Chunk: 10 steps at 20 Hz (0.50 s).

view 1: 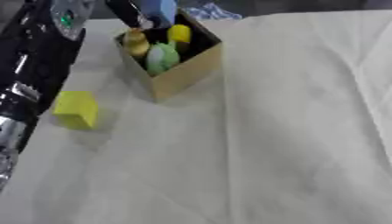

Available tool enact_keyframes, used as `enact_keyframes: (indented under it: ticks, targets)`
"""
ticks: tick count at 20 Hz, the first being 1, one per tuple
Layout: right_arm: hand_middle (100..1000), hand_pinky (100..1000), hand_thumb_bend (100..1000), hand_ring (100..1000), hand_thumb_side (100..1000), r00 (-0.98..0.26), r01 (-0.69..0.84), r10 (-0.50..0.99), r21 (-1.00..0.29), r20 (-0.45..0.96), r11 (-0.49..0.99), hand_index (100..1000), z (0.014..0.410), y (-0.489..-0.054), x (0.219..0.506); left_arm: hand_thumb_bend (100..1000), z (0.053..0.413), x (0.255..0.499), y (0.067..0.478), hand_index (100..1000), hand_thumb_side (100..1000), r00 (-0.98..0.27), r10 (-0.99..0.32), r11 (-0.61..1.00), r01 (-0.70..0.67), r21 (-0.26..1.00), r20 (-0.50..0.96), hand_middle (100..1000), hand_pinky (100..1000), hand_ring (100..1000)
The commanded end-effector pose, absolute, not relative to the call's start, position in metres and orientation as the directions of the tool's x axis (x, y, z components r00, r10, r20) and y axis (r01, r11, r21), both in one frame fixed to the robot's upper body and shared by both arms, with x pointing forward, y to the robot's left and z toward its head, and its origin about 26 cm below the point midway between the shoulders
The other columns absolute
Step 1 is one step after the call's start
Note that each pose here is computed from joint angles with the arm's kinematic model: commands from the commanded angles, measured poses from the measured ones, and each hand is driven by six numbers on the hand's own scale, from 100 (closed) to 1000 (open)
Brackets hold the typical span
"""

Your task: Pick up objects on the table and place them in the box.

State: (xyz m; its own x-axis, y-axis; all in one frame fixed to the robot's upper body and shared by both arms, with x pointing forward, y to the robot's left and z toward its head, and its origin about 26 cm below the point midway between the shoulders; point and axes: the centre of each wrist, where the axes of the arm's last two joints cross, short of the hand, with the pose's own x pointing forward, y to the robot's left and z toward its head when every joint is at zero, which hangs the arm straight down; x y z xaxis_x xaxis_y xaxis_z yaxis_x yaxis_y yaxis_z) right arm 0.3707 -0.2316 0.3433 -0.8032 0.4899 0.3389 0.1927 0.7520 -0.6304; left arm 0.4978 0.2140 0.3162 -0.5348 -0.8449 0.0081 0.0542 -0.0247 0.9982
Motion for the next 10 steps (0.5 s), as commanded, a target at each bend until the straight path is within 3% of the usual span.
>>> enact_keyframes:
  ticks: [1, 3, 5, 7, 10]
  targets:
    - [659, 895, 100, 816, 545, -0.821, 0.200, 0.476, -0.622, 0.316, 0.757, 836, 0.353, -0.232, 0.364, 225, 0.323, 0.501, 0.220, 745, 148, -0.498, -0.867, -0.049, 0.024, 0.999, -0.031, 597, 779, 675]
    - [659, 895, 100, 816, 545, -0.821, 0.198, 0.474, -0.619, 0.318, 0.760, 836, 0.353, -0.232, 0.363, 257, 0.317, 0.504, 0.220, 771, 177, -0.491, -0.870, -0.065, 0.028, 0.997, -0.043, 628, 790, 700]
    - [659, 895, 100, 816, 546, -0.821, 0.195, 0.471, -0.617, 0.322, 0.763, 836, 0.352, -0.231, 0.363, 332, 0.313, 0.505, 0.218, 835, 251, -0.499, -0.865, -0.082, 0.034, 0.996, -0.054, 713, 819, 755]
    - [659, 895, 100, 817, 547, -0.822, 0.189, 0.466, -0.616, 0.326, 0.765, 837, 0.351, -0.231, 0.363, 461, 0.311, 0.506, 0.217, 884, 440, -0.511, -0.857, -0.097, 0.031, 0.995, -0.067, 785, 842, 800]
    - [659, 897, 100, 816, 550, -0.825, 0.161, 0.449, -0.618, 0.344, 0.770, 840, 0.347, -0.231, 0.362, 583, 0.313, 0.505, 0.217, 919, 585, -0.518, -0.851, -0.102, 0.005, 0.995, -0.085, 835, 869, 838]
